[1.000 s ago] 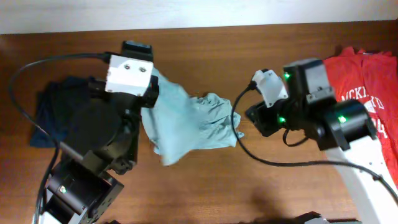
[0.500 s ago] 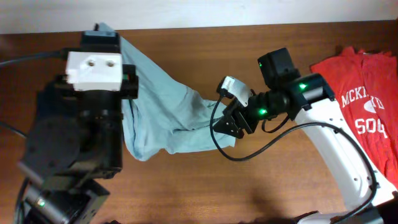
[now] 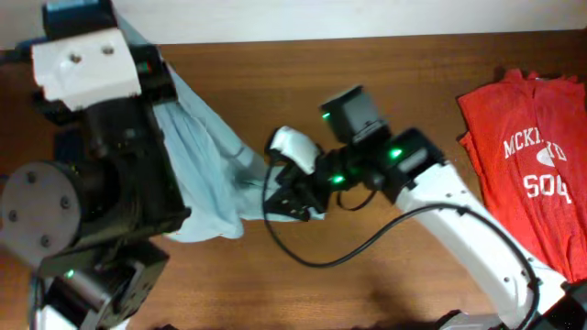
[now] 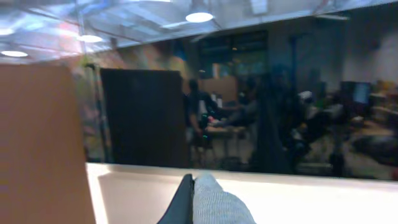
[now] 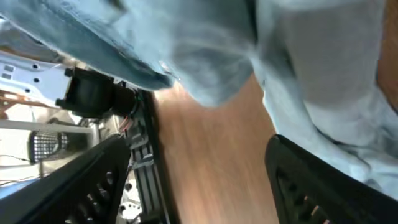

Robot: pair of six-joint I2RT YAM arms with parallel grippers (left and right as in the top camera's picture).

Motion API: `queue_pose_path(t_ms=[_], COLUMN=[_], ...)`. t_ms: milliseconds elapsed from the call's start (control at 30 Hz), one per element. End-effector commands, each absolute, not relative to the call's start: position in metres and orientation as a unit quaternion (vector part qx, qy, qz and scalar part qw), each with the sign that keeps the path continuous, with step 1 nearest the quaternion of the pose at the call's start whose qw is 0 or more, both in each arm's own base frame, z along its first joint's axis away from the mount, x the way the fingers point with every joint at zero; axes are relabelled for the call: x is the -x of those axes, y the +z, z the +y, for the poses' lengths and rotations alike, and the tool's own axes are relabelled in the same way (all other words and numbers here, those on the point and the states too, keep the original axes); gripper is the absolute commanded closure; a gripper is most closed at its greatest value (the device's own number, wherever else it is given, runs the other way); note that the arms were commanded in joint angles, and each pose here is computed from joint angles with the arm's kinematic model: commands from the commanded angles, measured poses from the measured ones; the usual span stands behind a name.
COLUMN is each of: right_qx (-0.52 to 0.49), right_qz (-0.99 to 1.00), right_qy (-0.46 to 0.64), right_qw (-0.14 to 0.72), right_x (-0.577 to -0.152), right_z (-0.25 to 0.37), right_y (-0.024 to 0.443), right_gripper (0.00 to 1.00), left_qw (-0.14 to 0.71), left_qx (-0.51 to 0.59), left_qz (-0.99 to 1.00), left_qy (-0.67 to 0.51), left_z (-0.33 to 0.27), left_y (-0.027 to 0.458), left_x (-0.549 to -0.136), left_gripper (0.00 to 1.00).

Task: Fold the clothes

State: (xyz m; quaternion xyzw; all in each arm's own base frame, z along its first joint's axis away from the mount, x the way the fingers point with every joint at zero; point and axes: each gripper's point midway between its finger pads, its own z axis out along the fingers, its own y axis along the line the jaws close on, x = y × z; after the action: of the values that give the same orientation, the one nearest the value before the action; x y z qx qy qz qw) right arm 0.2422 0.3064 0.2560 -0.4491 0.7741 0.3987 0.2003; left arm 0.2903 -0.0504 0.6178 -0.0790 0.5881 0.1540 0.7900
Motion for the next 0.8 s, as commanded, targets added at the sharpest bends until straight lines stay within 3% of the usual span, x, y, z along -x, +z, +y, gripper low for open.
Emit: queue_pose_path(t_ms=[0, 433, 767], right_qx=[0.447, 0.503, 0.446], right_qz=[0.784, 0.746, 0.751], right_qy=[0.376, 0.373, 0.415], right_qw=[0.209, 0.229, 0.254], right_x=[-0.237, -0.217, -0.23], right_z=[0.322, 0.353, 0.377], right_y=[0.255, 0.257, 0.277], right_gripper=[0.29, 0.28, 0.28], left_qw=[0.782, 0.802, 0.814], left_qx=[0.083, 0.105, 0.114], left_qz=[0.583, 0.553, 0.523], left_qy=[0.203, 0.2, 0.225], left_z=[-0.04, -0.025, -0.014], left_y=[0.632, 0.665, 0.685], left_x=[-0.286, -0.266, -0.251], left_gripper=[1.0, 1.0, 1.0])
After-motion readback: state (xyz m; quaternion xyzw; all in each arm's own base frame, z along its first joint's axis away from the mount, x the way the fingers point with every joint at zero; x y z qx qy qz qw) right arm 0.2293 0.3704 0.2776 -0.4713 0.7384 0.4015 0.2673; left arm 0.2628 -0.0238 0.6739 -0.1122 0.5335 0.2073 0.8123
